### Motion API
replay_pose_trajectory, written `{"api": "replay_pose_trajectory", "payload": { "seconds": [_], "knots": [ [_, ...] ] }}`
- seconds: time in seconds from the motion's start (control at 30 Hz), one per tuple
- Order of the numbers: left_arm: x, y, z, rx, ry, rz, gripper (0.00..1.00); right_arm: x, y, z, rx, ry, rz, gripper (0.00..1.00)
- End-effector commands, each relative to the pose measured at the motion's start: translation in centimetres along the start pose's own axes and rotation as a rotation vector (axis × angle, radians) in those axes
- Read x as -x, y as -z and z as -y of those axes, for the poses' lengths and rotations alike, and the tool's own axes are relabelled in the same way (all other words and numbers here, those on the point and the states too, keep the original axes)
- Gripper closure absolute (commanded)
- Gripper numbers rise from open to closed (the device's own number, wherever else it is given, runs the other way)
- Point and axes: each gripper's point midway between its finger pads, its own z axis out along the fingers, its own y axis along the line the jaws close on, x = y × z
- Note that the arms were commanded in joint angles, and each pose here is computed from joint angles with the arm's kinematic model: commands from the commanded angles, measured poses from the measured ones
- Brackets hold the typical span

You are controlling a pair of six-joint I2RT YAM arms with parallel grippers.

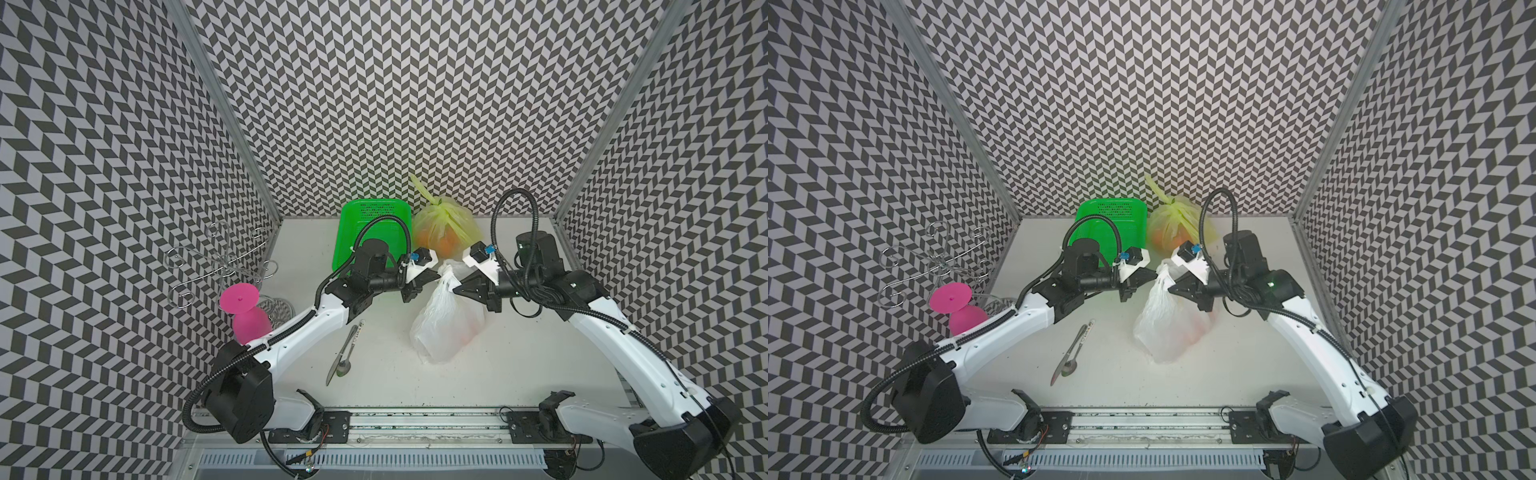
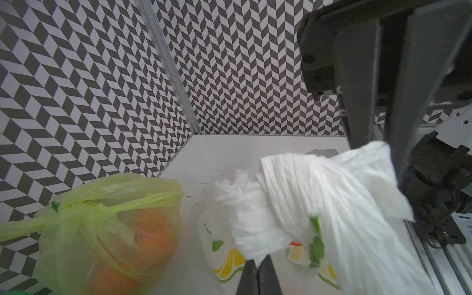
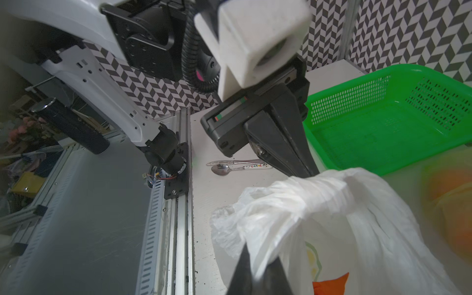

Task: Place the oranges into plastic bags & tie knots
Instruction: Tie the plastic bag at the center of the board.

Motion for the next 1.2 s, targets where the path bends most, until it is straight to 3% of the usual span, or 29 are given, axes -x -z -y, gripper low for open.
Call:
{"api": "replay_pose_trajectory", "payload": {
  "seconds": [0.0, 0.23, 0.53, 0.73, 0.87, 1.0, 1.13, 1.17],
  "knots": [
    [2.2, 1.5, -0.5, 0.05, -0.076, 0.034, 1.0, -0.4, 1.5, 1.7, -0.15, 0.04, 0.0, 1.0],
    [0.7, 3.6, -2.9, 0.171, -0.098, -0.029, 1.0, -5.1, 4.2, 4.7, -0.367, 0.002, -0.16, 1.0],
    [-3.3, 5.8, -5.8, 0.39, -0.262, -0.203, 1.0, -12.2, 6.5, 8.0, -0.586, -0.079, -0.362, 1.0],
    [-10.8, 8.1, -6.8, 0.49, -0.305, -0.397, 1.0, -21.2, 10.1, 12.4, -0.865, -0.081, -0.649, 1.0],
    [-16.3, 9.2, -7.1, 0.547, -0.304, -0.51, 1.0, -25.2, 11.7, 14.3, -0.943, -0.066, -0.749, 1.0],
    [-17.5, 8.8, -6.0, 0.518, -0.272, -0.508, 1.0, -24.9, 10.1, 14.5, -0.863, -0.065, -0.733, 1.0],
    [-15.1, 7.6, -3.7, 0.374, -0.184, -0.398, 1.0, -21.4, 8.7, 14.3, -0.812, -0.008, -0.665, 1.0],
    [-14.2, 7.6, -3.1, 0.338, -0.175, -0.357, 1.0, -19.9, 8.3, 14.0, -0.795, 0.02, -0.632, 0.94]
  ]
}}
